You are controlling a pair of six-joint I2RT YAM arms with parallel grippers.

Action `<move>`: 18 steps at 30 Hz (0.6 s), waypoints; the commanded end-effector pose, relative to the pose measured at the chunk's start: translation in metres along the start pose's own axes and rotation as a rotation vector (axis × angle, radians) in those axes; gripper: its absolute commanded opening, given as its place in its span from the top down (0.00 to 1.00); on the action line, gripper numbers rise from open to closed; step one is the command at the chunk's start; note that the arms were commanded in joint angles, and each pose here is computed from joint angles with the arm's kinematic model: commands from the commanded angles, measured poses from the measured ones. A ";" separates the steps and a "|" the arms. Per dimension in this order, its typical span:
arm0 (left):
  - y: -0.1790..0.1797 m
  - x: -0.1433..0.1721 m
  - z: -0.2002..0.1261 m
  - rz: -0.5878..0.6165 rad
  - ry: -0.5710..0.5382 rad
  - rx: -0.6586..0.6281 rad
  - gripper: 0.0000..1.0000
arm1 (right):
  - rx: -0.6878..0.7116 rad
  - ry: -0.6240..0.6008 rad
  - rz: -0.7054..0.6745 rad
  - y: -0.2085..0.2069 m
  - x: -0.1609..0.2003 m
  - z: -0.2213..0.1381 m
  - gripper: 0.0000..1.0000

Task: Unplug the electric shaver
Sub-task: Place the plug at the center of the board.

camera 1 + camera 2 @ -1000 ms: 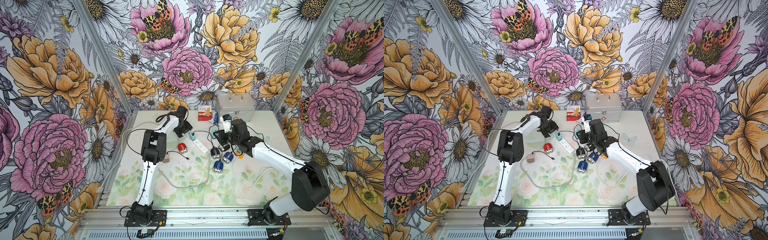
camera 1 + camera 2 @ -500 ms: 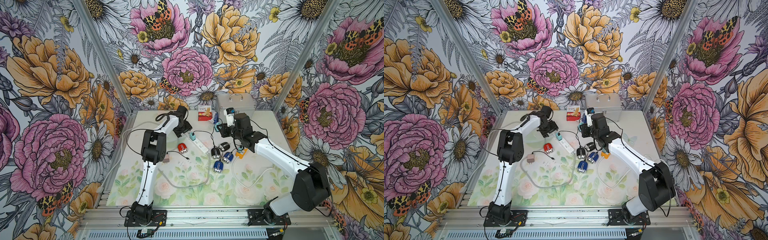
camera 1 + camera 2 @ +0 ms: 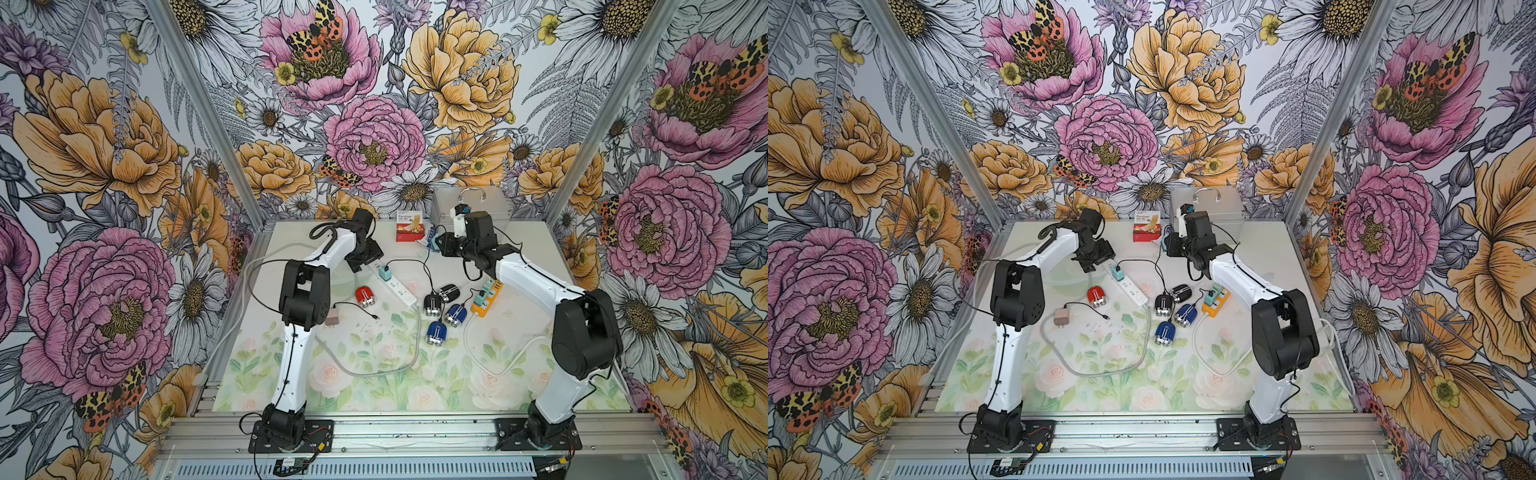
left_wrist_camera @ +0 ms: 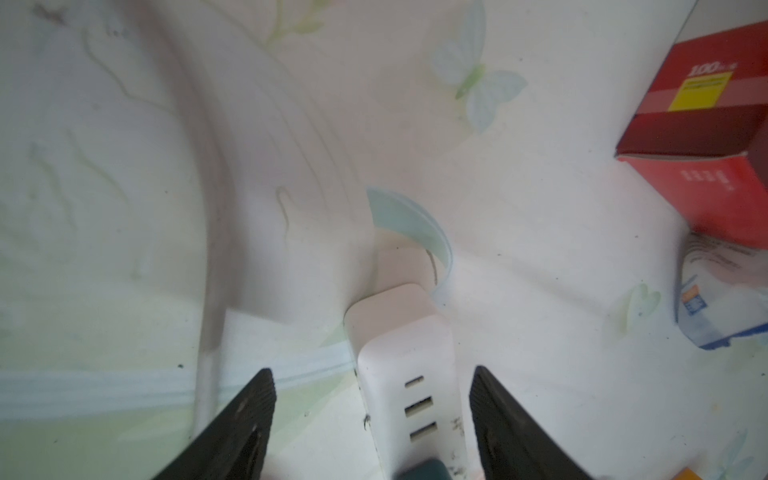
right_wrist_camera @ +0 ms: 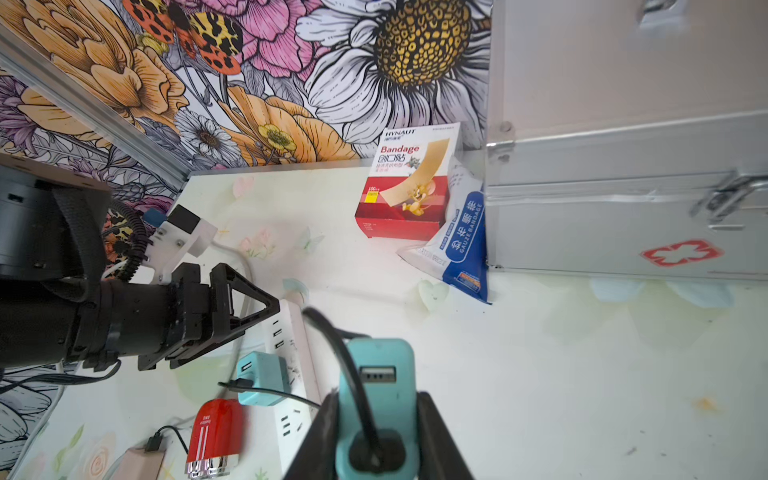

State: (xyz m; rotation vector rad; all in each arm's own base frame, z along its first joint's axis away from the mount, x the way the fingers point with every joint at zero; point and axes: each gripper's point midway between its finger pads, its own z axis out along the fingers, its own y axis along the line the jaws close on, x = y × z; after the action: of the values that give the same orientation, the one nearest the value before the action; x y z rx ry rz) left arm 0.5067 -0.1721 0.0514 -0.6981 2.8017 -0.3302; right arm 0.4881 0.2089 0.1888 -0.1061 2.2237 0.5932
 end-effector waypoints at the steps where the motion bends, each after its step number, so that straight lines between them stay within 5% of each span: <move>1: -0.006 -0.006 -0.029 0.053 -0.058 0.012 0.25 | -0.061 -0.035 0.022 0.018 -0.020 0.001 0.99; 7: -0.011 -0.007 -0.042 0.102 -0.092 0.011 0.25 | -0.213 -0.061 -0.105 0.071 -0.029 -0.031 0.99; 18: -0.012 -0.011 -0.050 0.103 -0.103 0.026 0.25 | -0.376 -0.005 -0.264 0.151 0.027 -0.087 0.99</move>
State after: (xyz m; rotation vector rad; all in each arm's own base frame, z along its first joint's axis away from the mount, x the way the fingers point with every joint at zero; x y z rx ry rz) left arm 0.5089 -0.1723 0.0742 -0.5839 2.7661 -0.3021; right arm 0.3788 0.3095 0.2777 -0.5580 2.0207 0.8666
